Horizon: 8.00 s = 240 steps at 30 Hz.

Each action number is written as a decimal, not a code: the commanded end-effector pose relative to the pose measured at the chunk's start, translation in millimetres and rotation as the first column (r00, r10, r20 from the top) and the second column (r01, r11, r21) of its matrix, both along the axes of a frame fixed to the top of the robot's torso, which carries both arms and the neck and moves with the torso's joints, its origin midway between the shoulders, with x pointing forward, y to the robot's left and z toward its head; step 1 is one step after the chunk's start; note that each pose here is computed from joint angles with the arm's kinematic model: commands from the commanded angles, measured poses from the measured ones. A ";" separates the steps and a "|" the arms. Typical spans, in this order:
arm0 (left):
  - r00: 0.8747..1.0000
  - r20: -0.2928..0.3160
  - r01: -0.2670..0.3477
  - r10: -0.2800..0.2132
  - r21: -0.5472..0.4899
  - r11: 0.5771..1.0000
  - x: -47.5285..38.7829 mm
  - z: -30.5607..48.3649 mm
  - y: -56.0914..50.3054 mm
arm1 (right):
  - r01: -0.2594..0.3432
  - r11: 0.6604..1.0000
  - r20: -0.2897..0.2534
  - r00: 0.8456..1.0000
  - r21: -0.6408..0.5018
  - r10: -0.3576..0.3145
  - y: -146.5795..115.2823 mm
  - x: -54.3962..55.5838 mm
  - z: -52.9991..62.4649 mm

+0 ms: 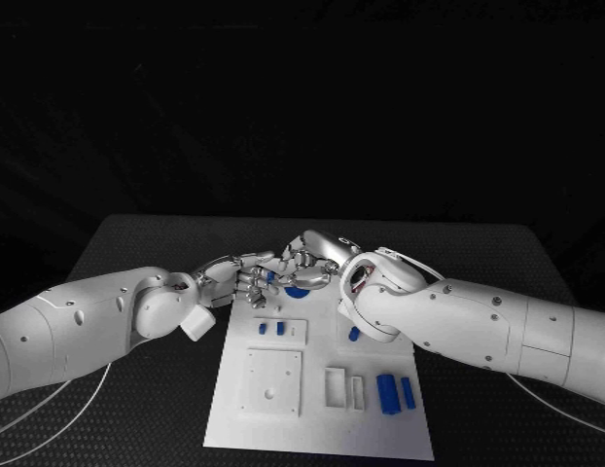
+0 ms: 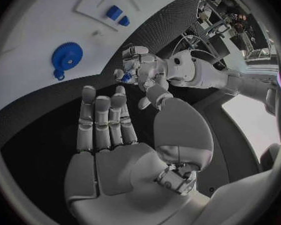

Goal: Assemble the parts on the task board

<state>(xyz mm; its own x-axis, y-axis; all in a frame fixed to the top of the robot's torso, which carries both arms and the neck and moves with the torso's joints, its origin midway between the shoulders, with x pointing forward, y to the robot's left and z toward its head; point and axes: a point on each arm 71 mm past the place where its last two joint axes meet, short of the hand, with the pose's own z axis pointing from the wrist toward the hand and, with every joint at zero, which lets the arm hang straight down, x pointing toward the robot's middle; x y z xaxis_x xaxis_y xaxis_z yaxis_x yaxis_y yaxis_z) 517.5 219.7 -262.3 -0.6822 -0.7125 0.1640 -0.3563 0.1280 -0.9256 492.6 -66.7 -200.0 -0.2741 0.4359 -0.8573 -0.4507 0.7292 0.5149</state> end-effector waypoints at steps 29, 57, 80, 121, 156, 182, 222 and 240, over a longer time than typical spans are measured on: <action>1.000 0.005 0.020 -0.019 -0.012 1.000 -2.1 1.4 -9.0 | 0.010 0.999 0.009 1.000 -0.038 -0.010 8.1 -1.1 -6.8; 0.999 -0.001 0.040 -0.040 0.028 0.999 -1.2 -0.9 -2.8 | -0.088 0.996 0.030 0.996 0.020 0.087 -9.2 -1.2 -4.9; 1.000 0.023 -0.012 0.011 0.018 1.000 -1.2 0.8 -7.3 | 0.009 0.999 0.003 1.000 -0.039 -0.009 1.4 -3.1 -6.3; 0.987 -0.026 -0.160 0.158 -0.084 0.984 -5.2 4.1 -21.4 | 0.098 0.992 0.116 0.989 -0.081 -0.088 4.0 2.7 -3.8; 0.992 -0.046 -0.124 0.121 -0.090 0.988 -12.7 4.2 -32.1 | 0.109 0.989 0.156 0.983 -0.098 -0.093 9.1 6.3 -4.7; 0.992 -0.048 -0.123 0.119 -0.087 0.989 -13.6 4.2 -32.4 | 0.103 0.989 0.142 0.986 -0.110 -0.087 12.4 5.6 -6.2; 0.992 -0.051 -0.120 0.115 -0.087 0.989 -13.7 4.0 -31.2 | 0.103 0.990 0.138 0.986 -0.098 -0.089 12.7 5.0 -6.9; 0.993 -0.050 -0.112 0.108 -0.088 0.990 -14.5 4.1 -32.5 | 0.105 0.988 0.139 0.986 -0.113 -0.089 14.7 5.6 -7.6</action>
<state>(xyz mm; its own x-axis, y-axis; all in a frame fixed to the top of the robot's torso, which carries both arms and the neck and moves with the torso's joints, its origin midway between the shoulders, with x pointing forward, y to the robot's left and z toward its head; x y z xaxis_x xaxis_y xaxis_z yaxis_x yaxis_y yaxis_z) 504.0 190.7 -260.1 -0.5751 -0.7780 0.2529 -0.4126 0.0088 -0.9109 498.4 -52.6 -206.3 -0.1118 0.3629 -0.9251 -0.4327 0.8203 0.3741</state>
